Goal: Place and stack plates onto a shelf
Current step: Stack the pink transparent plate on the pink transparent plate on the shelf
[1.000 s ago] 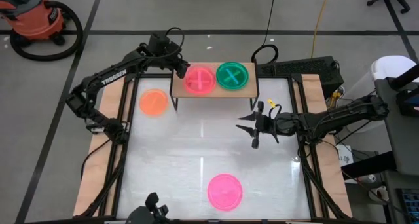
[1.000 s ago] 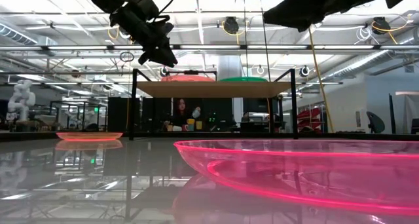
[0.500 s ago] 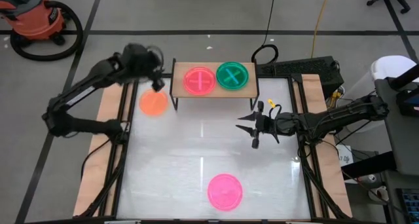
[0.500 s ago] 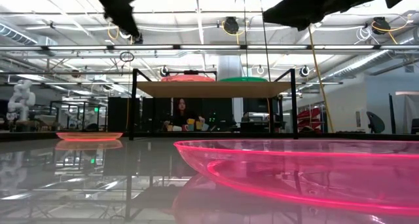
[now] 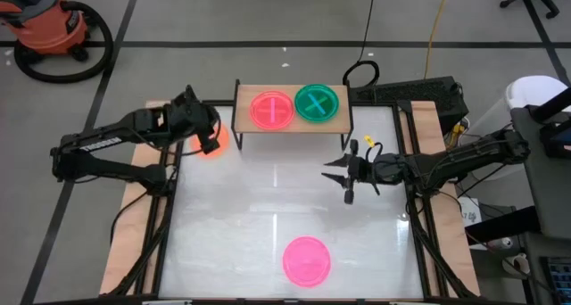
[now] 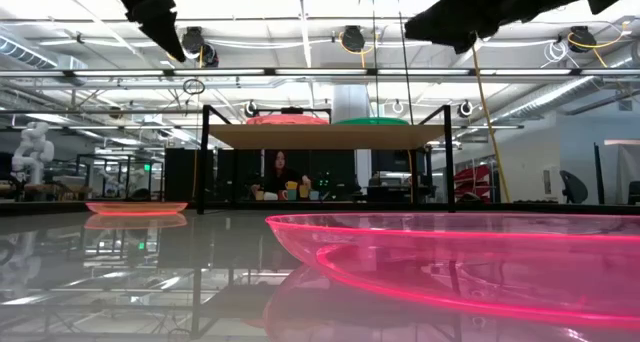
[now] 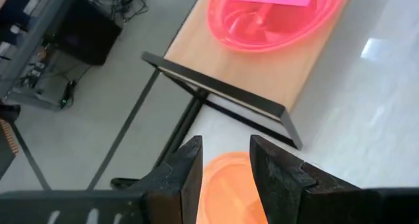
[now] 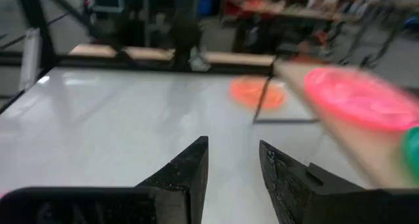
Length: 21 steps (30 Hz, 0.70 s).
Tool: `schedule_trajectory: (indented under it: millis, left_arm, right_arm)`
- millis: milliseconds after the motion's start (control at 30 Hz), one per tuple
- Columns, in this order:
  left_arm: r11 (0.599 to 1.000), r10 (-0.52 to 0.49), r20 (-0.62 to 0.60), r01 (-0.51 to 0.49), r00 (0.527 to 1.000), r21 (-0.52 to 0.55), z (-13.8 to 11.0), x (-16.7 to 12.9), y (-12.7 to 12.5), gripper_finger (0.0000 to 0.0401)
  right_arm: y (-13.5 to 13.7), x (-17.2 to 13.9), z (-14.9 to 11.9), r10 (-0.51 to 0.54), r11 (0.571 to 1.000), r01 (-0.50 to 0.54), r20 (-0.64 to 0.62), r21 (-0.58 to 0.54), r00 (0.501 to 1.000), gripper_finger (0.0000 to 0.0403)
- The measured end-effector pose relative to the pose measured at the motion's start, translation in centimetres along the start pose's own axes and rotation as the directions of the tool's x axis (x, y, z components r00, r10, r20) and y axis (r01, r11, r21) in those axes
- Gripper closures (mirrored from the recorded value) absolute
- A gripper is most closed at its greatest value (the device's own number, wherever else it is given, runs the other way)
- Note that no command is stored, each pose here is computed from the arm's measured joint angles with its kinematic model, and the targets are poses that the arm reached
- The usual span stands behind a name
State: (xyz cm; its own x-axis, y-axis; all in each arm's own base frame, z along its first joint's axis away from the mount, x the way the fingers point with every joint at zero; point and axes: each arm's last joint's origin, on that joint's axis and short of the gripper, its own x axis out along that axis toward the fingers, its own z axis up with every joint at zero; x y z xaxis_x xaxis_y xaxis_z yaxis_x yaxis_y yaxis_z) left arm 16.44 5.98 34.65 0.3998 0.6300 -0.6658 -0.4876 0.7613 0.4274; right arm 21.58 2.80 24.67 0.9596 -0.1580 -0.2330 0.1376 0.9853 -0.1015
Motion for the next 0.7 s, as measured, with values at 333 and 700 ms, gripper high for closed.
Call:
schedule_trajectory:
  millis: [333,700]
  left_arm:
    - [0.996,-0.055,0.254,0.069,0.966,-0.047,-3.1,1.2,-3.2,0.0268]
    - [0.956,-0.056,0.667,0.233,0.743,-0.179,-7.5,2.2,-5.8,0.0268]
  right_arm:
    - [2.6,1.8,-2.6,0.132,0.991,-0.131,-0.167,0.017,0.977,0.0284]
    - [5.1,5.5,-3.2,0.238,0.971,-0.221,-0.330,0.088,0.914,0.0284]
